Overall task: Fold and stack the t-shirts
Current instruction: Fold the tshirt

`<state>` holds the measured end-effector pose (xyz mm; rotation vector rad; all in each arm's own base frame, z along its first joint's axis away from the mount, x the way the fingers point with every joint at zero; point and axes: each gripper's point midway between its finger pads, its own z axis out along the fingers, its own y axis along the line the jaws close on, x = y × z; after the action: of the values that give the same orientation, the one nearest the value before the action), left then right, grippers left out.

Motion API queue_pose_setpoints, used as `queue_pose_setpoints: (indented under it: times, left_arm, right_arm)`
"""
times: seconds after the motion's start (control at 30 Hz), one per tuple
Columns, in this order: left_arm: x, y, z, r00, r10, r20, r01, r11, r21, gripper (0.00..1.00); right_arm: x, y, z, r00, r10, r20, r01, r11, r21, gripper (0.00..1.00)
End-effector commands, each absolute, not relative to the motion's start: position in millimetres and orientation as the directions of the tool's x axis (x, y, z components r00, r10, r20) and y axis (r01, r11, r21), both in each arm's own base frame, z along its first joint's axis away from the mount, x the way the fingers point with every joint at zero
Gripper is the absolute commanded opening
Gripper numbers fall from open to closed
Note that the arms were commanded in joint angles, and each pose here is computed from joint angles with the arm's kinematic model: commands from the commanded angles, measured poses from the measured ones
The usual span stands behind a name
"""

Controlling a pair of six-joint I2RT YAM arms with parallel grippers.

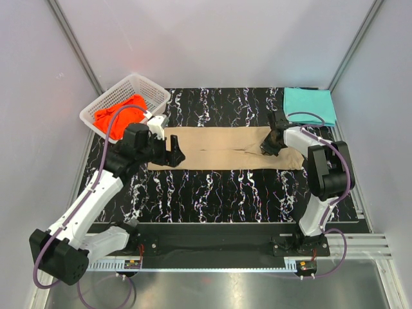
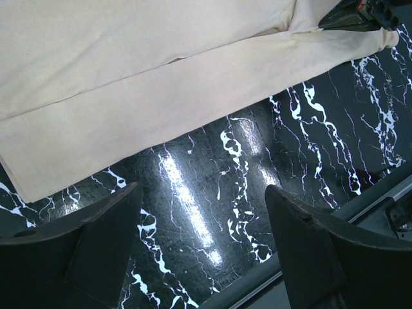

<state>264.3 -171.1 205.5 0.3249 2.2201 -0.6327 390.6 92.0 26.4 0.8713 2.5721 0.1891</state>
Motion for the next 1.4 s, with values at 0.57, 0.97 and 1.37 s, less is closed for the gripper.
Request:
queue_pose_setpoints:
  times: [0.57,0.97,1.37]
  left_arm:
    - [275.3,-166.5,206.4,-0.654,0.011,-0.756,0.399,0.855,-0.332,0.83]
    - [277.1,-161.5,201.9,-0.659,-0.001,-0.752,0.371,0.870,-0.326,0.84]
    - [283.4,-185.6,176.9,-0.745,-0.122,-0.655,0.294,0.822,-0.487,0.85]
  right_arm:
    - [463.8,113.9,86.4,-0.770,0.447,-0.455,0.318,0.888,0.334,0.01]
    - [474.8,154.0,101.1,-0.817,0.372,-0.440,0.134,0.866,0.482,0.24]
    - [458.0,116.5,107.9,-0.821,0.355,-0.448,0.222,0.920,0.323,0.50]
